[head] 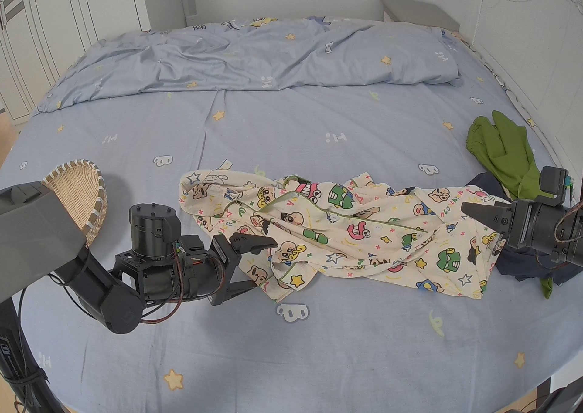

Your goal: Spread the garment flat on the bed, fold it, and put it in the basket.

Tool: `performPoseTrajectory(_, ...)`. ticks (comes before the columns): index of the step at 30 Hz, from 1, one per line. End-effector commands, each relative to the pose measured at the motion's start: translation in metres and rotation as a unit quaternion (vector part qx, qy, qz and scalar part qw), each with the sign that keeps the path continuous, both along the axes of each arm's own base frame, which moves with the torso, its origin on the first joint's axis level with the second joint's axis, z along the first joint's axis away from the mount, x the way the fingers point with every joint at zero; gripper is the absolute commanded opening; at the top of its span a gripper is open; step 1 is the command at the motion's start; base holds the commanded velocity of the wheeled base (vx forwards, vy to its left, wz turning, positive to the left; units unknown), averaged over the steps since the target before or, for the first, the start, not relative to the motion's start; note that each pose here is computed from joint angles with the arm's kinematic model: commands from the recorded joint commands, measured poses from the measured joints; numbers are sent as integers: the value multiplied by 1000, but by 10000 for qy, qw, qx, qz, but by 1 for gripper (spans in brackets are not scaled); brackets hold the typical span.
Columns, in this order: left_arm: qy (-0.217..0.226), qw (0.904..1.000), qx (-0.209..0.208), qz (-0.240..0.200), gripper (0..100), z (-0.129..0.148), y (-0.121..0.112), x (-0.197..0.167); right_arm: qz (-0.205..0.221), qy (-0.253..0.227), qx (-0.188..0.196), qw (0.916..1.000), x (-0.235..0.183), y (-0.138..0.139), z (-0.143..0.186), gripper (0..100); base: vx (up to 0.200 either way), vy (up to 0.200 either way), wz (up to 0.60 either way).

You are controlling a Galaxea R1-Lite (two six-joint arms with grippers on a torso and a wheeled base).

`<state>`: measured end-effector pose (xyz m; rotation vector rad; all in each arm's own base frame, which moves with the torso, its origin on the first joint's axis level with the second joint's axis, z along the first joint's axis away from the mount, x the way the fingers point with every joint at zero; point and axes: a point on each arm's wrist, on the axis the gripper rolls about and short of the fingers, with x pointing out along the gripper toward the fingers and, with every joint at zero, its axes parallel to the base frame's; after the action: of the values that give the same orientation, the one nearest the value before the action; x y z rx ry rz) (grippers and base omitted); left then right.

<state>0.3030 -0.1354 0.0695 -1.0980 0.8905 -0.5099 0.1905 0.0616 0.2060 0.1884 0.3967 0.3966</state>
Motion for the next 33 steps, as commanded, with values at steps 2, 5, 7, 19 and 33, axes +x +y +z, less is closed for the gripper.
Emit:
performPoseTrajectory(2, 21, 10000, -43, 38, 100, -10, -1, 3, 16, -11, -40, 10000, 0, 0, 0, 100, 0, 0, 0)
performPoseTrajectory(5, 13, 10000, -46, 30, 100, -11, -2, 4, 23, -11, -40, 10000, 0, 0, 0, 100, 0, 0, 0)
performPoseTrajectory(7, 28, 10000, -40, 38, 100, -13, -1, 4, 23, -11, -40, 10000, 0, 0, 0, 100, 0, 0, 0)
performPoseTrajectory(19, 120, 9999, -12, 3, 100, -14, -1, -2, 23, -11, -40, 10000, 0, 0, 0, 100, 0, 0, 0)
performPoseTrajectory(33, -169, 9997, -117, 122, 100, -20, 2, 7, 28, -18, -53, 10000, 0, 0, 0, 100, 0, 0, 0)
